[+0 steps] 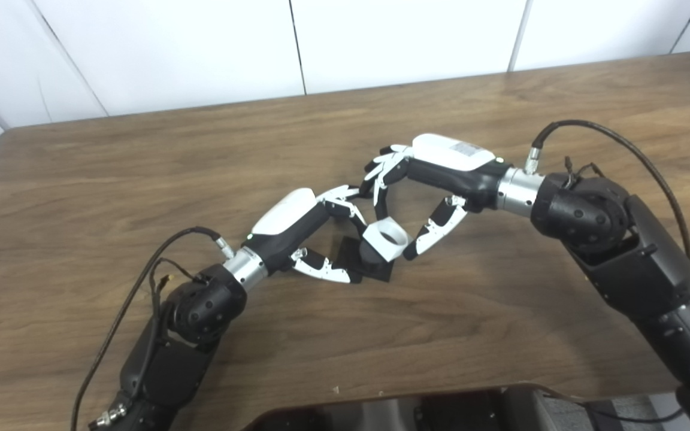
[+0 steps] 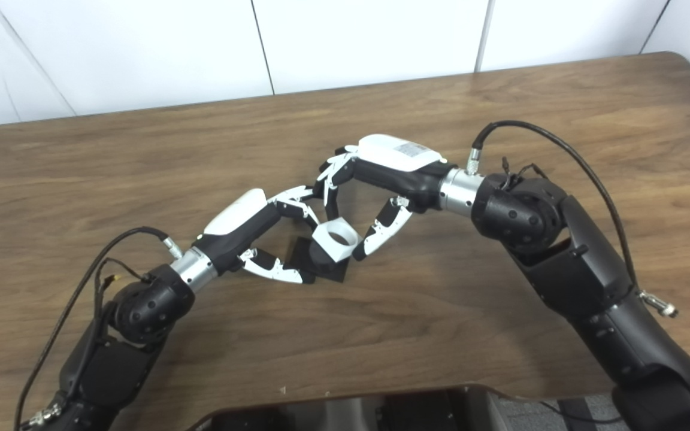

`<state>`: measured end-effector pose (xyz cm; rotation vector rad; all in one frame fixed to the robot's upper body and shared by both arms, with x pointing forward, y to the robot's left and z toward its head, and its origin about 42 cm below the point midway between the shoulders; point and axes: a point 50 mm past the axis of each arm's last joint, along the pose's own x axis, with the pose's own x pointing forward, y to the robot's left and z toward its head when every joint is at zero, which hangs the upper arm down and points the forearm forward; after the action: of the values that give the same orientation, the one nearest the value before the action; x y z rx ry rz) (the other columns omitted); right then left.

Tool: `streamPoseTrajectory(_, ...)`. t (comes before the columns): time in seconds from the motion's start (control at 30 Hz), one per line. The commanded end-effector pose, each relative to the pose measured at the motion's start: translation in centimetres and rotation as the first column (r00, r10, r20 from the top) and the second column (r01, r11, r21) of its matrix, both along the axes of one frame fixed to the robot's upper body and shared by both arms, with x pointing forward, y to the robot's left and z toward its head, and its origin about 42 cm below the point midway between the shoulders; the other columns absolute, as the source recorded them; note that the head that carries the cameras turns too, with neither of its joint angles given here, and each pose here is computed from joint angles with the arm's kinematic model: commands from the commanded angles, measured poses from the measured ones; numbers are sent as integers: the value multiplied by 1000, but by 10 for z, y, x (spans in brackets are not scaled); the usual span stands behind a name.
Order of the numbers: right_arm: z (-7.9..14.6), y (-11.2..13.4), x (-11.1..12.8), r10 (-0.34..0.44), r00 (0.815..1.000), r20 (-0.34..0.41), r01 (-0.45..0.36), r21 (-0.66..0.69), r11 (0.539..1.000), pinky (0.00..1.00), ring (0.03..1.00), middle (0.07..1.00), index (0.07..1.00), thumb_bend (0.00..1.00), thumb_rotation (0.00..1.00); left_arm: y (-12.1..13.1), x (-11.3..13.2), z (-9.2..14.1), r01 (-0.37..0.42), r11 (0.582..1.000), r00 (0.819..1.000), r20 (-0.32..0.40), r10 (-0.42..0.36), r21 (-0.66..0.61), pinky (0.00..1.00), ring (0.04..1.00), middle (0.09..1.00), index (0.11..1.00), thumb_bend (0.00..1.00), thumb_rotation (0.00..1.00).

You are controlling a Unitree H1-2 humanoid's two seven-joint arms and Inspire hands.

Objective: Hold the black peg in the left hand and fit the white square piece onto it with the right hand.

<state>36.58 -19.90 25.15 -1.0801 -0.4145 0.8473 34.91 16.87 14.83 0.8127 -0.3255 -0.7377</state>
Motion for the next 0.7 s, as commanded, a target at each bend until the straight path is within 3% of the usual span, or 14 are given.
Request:
streamPoseTrajectory(0.0, 12, 0, 3, 5, 999, 40, -6, 11, 1000, 976, 892, 783, 479, 520, 137, 6, 4, 2, -10, 999, 1000, -12, 11, 39, 814, 954, 915, 497, 513, 90)
streamPoseTrajectory(0.67, 15, 20, -1, 46, 998, 47, -48, 40, 998, 996, 904, 793, 479, 519, 139, 0, 5, 1, -9, 999, 1000, -5, 9, 36, 800, 947, 913, 497, 515, 88)
